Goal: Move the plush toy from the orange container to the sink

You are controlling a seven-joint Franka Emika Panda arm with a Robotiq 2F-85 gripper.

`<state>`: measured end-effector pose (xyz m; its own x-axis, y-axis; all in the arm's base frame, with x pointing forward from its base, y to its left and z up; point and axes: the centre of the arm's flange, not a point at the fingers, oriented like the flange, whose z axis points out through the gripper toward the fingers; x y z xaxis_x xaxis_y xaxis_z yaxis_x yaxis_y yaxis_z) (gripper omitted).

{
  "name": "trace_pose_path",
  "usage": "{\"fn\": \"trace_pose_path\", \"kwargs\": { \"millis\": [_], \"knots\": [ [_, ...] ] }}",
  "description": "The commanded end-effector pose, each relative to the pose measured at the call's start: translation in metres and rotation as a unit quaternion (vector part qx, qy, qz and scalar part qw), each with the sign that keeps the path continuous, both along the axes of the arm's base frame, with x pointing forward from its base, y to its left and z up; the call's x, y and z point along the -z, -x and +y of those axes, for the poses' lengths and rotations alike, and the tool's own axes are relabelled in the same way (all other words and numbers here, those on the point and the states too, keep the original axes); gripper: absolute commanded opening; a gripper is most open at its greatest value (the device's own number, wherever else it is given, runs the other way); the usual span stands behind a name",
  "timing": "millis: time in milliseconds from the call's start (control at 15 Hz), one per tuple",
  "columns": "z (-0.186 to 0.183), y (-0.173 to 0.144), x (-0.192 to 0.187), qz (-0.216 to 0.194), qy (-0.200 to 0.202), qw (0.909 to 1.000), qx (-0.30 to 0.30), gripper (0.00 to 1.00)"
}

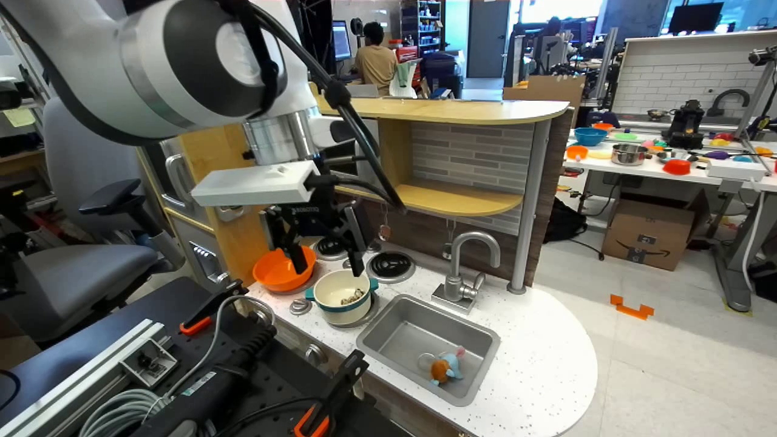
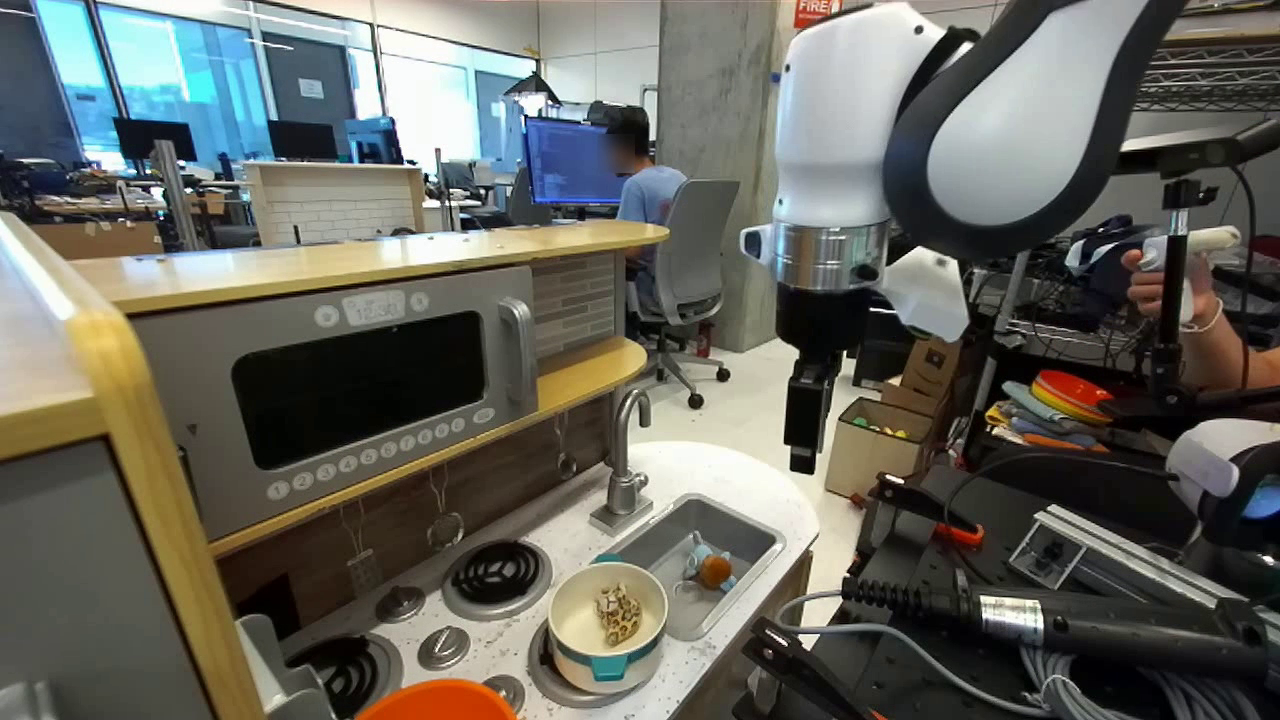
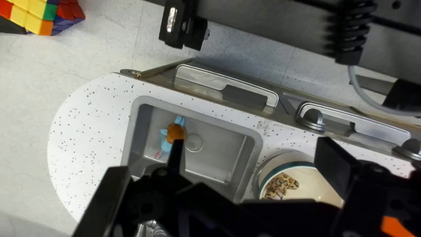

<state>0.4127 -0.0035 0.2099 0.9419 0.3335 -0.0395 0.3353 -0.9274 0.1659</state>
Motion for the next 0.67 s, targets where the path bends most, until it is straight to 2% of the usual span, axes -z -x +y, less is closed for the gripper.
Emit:
{"fn": "trace_pose_path", "kwargs": {
  "millis": [0,67,267,600],
  "knots": [
    [-0.001,0.05,-0.051,0.012,0.008,0.9994,-0.033,1.0],
    [0.002,0.019,-0.017,0.01,0.003,0.9999,-0.012,1.0],
    [0.001,0.036,-0.033,0.007,0.005,0.9997,-0.021,1.0],
    [0.001,0.038,-0.034,0.006,0.005,0.9997,-0.023,1.0]
  ]
}}
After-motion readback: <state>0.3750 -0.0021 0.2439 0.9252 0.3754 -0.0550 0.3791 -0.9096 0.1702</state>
